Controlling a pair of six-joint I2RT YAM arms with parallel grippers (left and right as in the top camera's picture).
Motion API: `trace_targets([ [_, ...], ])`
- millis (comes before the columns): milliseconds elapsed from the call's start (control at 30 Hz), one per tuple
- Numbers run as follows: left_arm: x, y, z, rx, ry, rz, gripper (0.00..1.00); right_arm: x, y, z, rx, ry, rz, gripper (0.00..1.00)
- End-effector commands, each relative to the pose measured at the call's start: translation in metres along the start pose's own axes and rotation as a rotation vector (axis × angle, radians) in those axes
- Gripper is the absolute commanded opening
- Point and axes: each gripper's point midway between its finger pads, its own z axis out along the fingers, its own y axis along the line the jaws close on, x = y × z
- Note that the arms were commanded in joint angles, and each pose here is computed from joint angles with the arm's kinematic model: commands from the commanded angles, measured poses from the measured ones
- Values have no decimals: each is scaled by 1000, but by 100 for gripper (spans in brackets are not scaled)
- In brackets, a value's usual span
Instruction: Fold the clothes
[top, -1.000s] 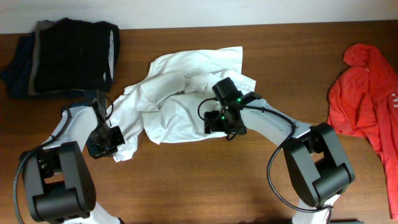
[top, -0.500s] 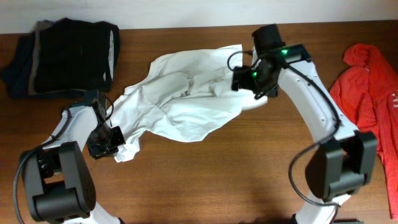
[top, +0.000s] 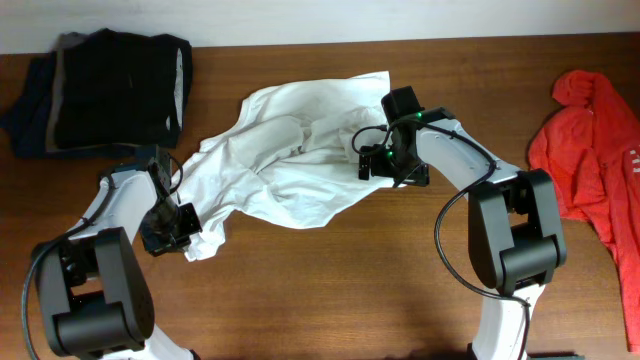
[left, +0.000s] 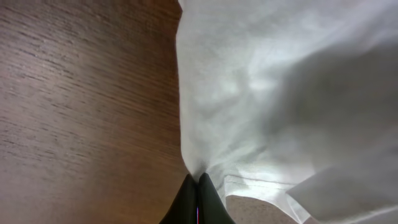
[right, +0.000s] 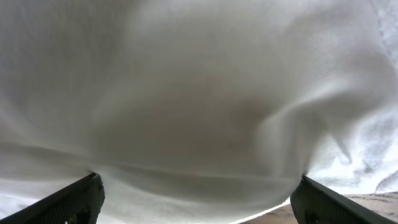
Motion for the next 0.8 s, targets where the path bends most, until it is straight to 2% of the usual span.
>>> trace_targets([
  [0, -3, -1, 0, 13, -1, -16, 1, -2, 0, 3, 6, -10, 7, 4],
  [133, 8, 5, -1, -16, 42, -60, 1, 14, -2, -25, 39, 55, 16, 4],
  [233, 26, 15, -18, -55, 63, -106, 1, 43, -4, -102, 57, 47, 12, 4],
  [300, 32, 17, -53, -23, -42, -110, 1, 64, -9, -160, 66, -26, 1, 4],
  [400, 15, 14, -107, 69, -321, -121, 1, 48, 3, -213, 1, -244, -77, 4],
  [433, 5, 11, -120, 98, -405, -124, 1, 34, 9, -218, -17, -297, -83, 9],
  [467, 0, 6, -122, 125, -421, -120, 0, 16, 15, -215, -35, -343, -73, 26],
  [500, -5, 4, -119, 127, -420, -119, 1, -4, 21, -200, -44, -365, -73, 82],
  [533, -10, 3, -114, 125, -414, -119, 1, -19, 23, -183, -43, -364, -73, 99],
  [600, -15, 1, -99, 111, -369, -118, 0, -30, 16, -137, -13, -286, -56, 99],
  [667, -15, 1, -81, 90, -302, -117, 0, -13, 0, -94, 45, -130, -31, 99],
  [733, -14, 1, -67, 74, -250, -115, 0, 5, -14, -84, 84, -30, -6, 99],
  [767, -13, 1, -65, 70, -239, -115, 1, 9, -20, -95, 88, -23, 11, 99],
])
